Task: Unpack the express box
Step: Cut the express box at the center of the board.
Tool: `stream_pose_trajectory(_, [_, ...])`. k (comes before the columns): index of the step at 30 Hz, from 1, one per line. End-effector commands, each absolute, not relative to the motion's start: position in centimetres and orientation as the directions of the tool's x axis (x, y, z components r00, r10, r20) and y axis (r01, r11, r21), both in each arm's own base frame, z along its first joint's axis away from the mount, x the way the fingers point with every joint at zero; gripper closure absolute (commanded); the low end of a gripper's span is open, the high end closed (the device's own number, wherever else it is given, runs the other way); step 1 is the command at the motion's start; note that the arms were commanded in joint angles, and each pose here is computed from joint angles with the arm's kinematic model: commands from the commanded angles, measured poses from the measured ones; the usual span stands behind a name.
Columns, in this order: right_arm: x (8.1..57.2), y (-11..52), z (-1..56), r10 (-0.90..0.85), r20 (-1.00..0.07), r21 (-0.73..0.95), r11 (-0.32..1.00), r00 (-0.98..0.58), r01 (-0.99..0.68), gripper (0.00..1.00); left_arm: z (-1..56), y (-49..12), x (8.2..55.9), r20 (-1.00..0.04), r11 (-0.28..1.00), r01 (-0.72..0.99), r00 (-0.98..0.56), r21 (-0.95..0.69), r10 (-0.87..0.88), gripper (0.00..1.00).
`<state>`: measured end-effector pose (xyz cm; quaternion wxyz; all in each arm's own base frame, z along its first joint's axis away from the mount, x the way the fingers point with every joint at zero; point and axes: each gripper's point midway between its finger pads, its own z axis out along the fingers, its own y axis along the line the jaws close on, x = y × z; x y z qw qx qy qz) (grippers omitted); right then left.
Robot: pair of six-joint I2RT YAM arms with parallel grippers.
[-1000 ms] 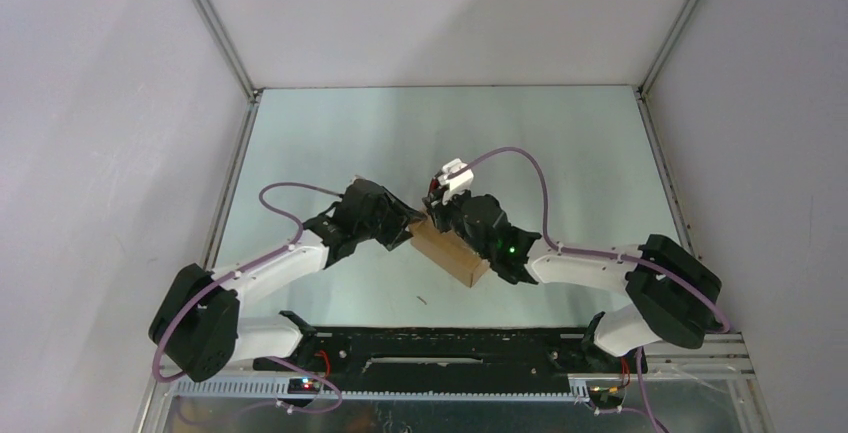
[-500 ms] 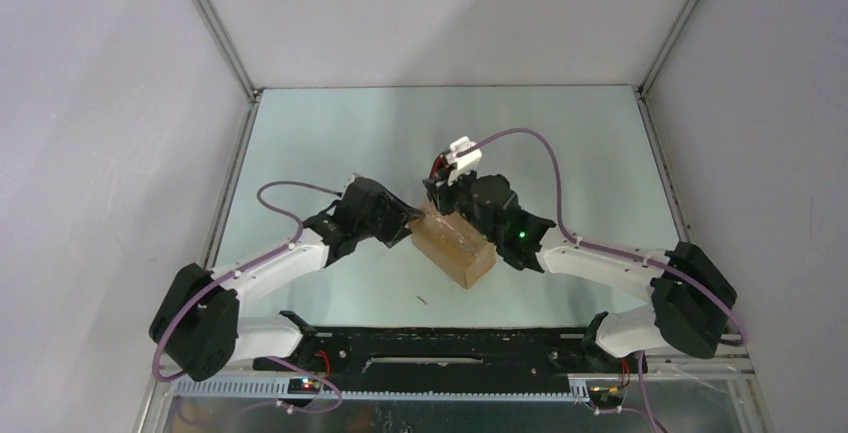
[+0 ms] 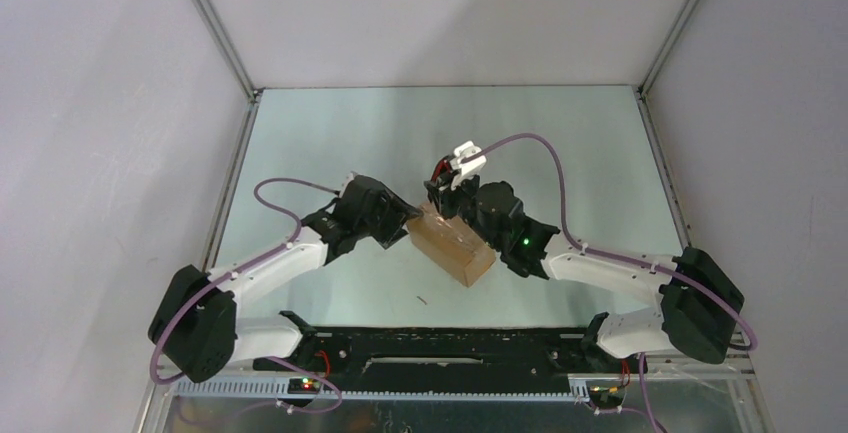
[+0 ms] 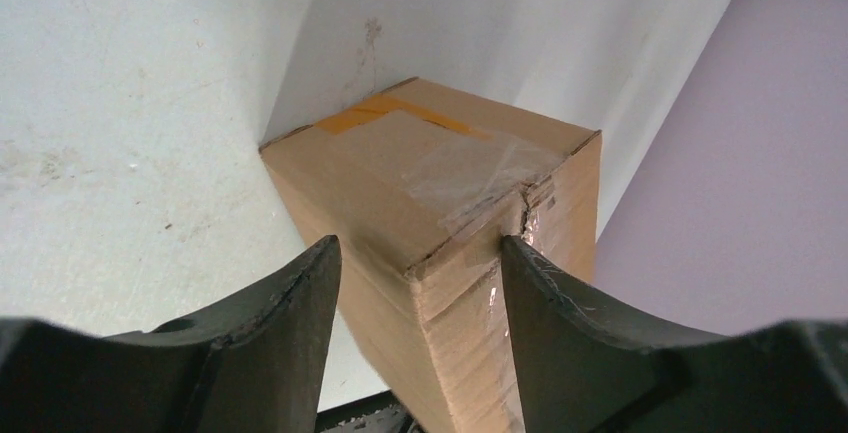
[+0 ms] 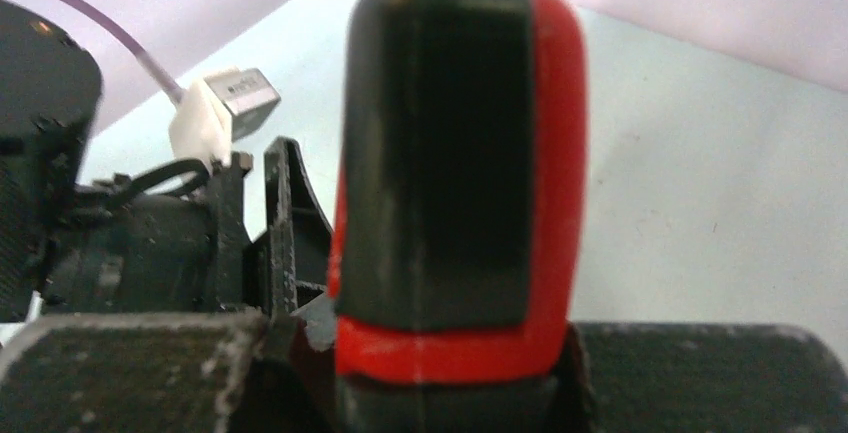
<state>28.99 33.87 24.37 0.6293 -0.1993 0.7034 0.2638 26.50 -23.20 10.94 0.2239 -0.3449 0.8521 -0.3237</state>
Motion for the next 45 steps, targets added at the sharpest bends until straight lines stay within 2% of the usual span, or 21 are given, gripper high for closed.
stream_pose_trajectory(1, [28.9,33.8,25.1,0.086,-0.991,0.129,0.789,-0.100,-0.600,1.00,10.4,-21.4,25.8,-0.225,0.625,-0.452,-0.666,-0.637,-0.711,0.36])
stream_pose_trajectory(11, [28.6,34.6,22.8,0.054,-0.992,0.114,0.769,-0.115,-0.629,1.00,11.9,-22.7,26.2,-0.220,0.613,-0.389,-0.693,-0.687,-0.686,0.34])
stream_pose_trajectory(23, [28.7,36.0,23.4,0.050,-0.999,0.028,0.658,0.006,-0.752,1.00,11.5,-22.4,26.3,-0.230,0.636,-0.395,-0.701,-0.663,-0.675,0.36])
stream_pose_trajectory(30, [27.8,37.0,22.8,0.027,-0.999,0.002,0.579,0.017,-0.815,1.00,11.6,-22.4,26.5,-0.229,0.640,-0.392,-0.707,-0.660,-0.669,0.36])
stream_pose_trajectory(45, [29.1,36.5,20.9,-0.027,-0.995,-0.097,0.565,0.100,-0.820,1.00,11.6,-21.9,26.4,-0.232,0.644,-0.393,-0.708,-0.656,-0.667,0.37])
